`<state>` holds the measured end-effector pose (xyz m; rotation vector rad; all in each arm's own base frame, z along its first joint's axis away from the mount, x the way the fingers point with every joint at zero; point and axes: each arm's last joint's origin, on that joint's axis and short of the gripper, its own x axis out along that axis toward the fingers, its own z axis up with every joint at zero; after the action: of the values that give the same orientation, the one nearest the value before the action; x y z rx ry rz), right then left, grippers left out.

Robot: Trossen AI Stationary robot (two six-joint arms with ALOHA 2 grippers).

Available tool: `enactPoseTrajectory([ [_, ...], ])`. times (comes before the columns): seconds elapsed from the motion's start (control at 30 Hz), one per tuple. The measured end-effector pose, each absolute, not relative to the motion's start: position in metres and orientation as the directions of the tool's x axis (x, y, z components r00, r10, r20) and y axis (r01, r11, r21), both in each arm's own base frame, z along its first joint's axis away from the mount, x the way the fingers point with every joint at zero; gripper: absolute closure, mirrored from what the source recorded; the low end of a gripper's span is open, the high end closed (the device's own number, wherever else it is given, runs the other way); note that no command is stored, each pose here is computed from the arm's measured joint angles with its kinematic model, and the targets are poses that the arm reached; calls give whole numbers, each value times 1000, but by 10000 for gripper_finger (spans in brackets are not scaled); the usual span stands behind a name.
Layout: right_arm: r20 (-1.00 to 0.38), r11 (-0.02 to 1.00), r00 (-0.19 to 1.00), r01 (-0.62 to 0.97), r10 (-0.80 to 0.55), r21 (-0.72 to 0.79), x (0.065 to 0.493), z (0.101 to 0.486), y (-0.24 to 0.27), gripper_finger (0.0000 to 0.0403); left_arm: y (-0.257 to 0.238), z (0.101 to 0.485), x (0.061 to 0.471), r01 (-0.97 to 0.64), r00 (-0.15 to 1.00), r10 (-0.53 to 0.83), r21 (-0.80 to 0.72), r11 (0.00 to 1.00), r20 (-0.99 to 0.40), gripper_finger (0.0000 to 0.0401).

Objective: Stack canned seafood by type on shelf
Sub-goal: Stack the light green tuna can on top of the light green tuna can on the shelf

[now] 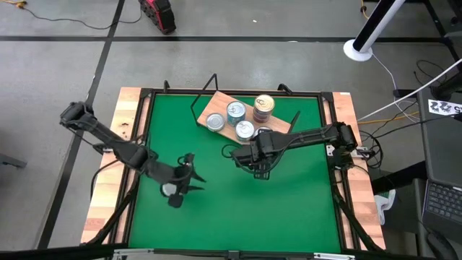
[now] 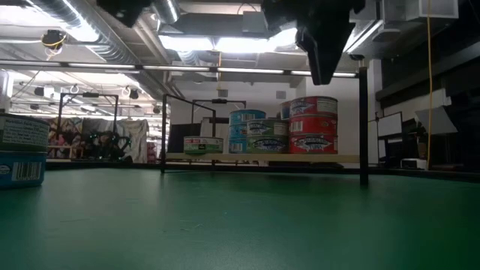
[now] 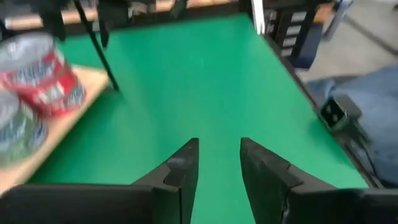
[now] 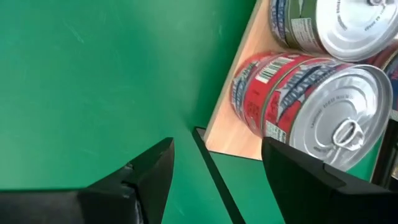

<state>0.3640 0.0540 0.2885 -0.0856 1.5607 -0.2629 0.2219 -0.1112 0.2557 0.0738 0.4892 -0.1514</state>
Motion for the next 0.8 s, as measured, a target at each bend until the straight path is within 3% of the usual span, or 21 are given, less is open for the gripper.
enactPoseTrajectory([
  [0.33,-974,977,113,114,-195,-182,376,289,56,162,-135,256,190,4,715,-113,-157,988,-690,335],
  [0.53,-946,996,313,-6,-82,-89,397,292,62,162,-135,243,171,-212,507,-176,-319,924,-844,351],
  [0.8,-816,986,576,-159,57,-43,423,306,69,162,-140,234,165,-341,414,-245,-399,851,-876,329],
])
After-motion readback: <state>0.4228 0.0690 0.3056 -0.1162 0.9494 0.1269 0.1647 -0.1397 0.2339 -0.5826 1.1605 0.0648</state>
